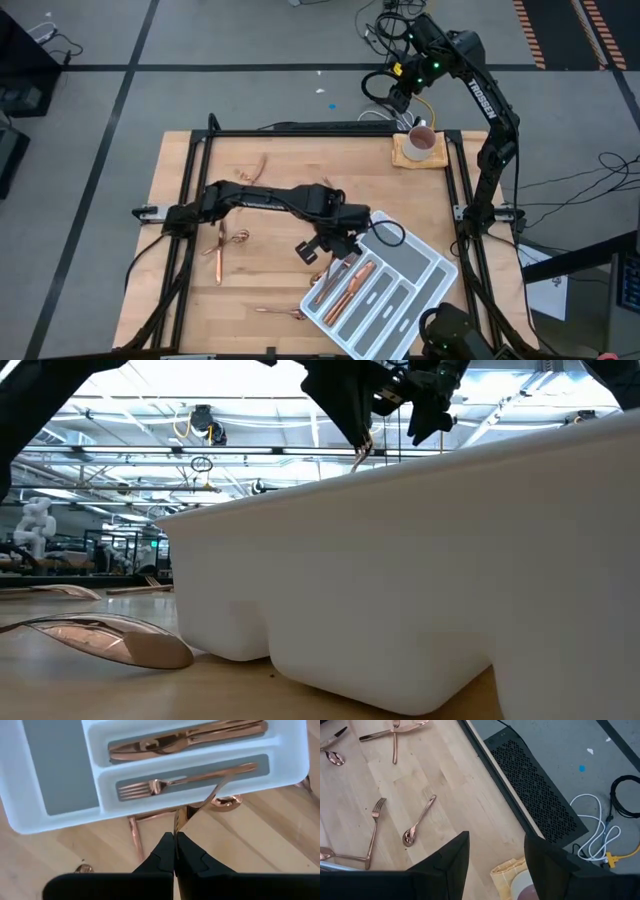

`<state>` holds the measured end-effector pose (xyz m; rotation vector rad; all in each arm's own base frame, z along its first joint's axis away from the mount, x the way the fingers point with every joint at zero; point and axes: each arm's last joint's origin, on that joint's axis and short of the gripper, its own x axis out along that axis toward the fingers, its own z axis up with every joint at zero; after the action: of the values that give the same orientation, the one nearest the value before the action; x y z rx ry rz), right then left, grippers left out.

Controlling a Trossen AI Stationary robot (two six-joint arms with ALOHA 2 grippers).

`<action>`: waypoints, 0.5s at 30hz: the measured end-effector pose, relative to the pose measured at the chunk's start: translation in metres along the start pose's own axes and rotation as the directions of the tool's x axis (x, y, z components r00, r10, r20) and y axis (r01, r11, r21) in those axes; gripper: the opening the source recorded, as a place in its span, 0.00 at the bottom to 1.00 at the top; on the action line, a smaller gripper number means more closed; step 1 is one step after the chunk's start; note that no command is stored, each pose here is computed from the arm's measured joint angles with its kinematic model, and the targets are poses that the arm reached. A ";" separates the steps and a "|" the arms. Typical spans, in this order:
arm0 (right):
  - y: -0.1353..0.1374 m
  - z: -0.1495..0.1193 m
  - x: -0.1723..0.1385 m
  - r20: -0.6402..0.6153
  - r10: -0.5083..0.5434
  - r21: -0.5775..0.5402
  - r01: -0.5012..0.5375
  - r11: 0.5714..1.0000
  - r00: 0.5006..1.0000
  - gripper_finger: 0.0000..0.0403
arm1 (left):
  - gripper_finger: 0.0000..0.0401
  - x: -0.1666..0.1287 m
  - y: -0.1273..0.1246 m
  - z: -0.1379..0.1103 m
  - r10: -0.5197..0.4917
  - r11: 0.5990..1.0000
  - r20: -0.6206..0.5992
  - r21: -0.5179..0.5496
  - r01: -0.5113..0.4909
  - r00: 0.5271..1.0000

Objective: Sort silverware
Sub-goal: Put the gold fork into the silverware tray

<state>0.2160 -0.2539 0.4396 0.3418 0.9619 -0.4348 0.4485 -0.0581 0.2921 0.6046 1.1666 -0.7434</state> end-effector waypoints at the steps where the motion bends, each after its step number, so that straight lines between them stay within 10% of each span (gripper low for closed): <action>1: 0.000 0.000 0.000 0.000 0.000 0.000 0.000 1.000 1.000 0.44 | 0.00 0.000 -0.001 0.001 -0.004 1.000 0.005 0.006 0.004 1.000; 15: 0.001 0.000 0.000 0.002 0.003 0.005 -0.003 1.000 1.000 0.44 | 0.00 0.025 -0.003 0.008 -0.078 0.986 0.014 0.150 0.076 0.997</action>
<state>0.2169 -0.2533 0.4397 0.3470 0.9585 -0.4345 0.4565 -0.0710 0.2707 0.6785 1.1278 -0.9069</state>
